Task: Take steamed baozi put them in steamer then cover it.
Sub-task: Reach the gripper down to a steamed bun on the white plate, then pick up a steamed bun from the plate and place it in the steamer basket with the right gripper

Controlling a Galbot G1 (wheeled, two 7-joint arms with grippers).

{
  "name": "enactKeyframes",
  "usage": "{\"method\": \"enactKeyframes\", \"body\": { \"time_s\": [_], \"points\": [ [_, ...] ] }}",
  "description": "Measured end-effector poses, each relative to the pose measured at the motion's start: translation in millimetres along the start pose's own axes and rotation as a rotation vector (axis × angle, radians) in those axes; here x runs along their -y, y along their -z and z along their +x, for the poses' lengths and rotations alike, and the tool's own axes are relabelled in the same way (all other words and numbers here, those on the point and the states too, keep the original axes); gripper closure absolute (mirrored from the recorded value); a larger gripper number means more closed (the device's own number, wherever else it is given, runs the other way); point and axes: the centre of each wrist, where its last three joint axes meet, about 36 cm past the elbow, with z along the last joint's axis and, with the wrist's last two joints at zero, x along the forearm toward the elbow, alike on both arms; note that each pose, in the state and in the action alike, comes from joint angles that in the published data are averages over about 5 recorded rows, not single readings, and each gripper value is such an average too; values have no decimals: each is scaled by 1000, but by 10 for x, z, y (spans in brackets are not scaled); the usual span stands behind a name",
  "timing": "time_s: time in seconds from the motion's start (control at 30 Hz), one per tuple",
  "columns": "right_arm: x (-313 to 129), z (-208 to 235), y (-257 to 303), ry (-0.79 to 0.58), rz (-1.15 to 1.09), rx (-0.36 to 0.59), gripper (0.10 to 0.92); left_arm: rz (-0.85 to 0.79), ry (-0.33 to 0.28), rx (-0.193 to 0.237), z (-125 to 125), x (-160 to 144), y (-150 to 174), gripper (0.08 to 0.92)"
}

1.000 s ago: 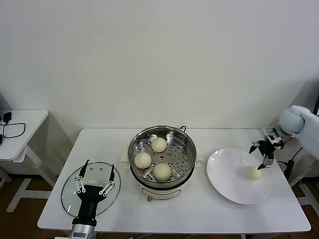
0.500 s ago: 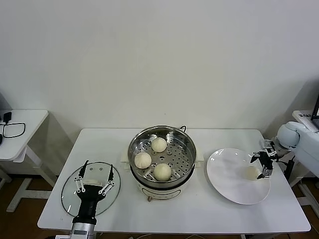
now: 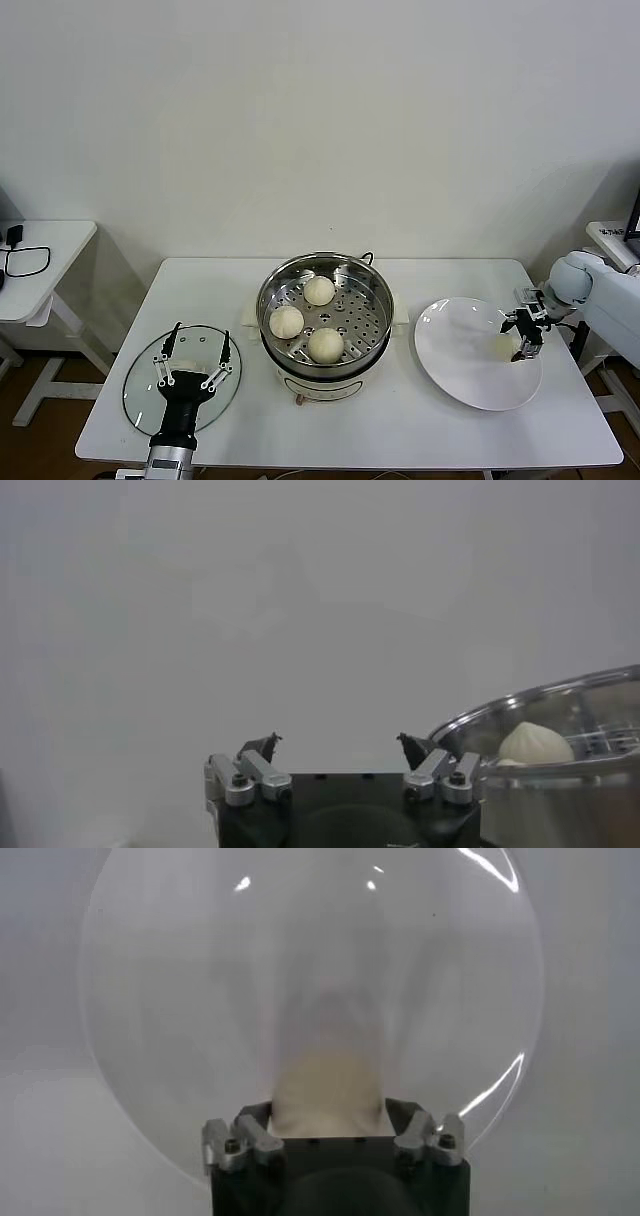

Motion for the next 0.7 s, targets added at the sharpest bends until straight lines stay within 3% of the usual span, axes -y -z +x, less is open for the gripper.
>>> {"method": "enactKeyframes", "body": {
  "time_s": [0.17,0.37,0.7],
  "points": [
    [-2,1,23,1,3,1,396,-2,0,1,2,-4,2,177],
    [57,185,81,-3,13,10,412,-3,-5,6,13,-3,22,177],
    [486,1194,813,-14,119,70,411,1,-15,25,6,9,84,177]
  ]
}}
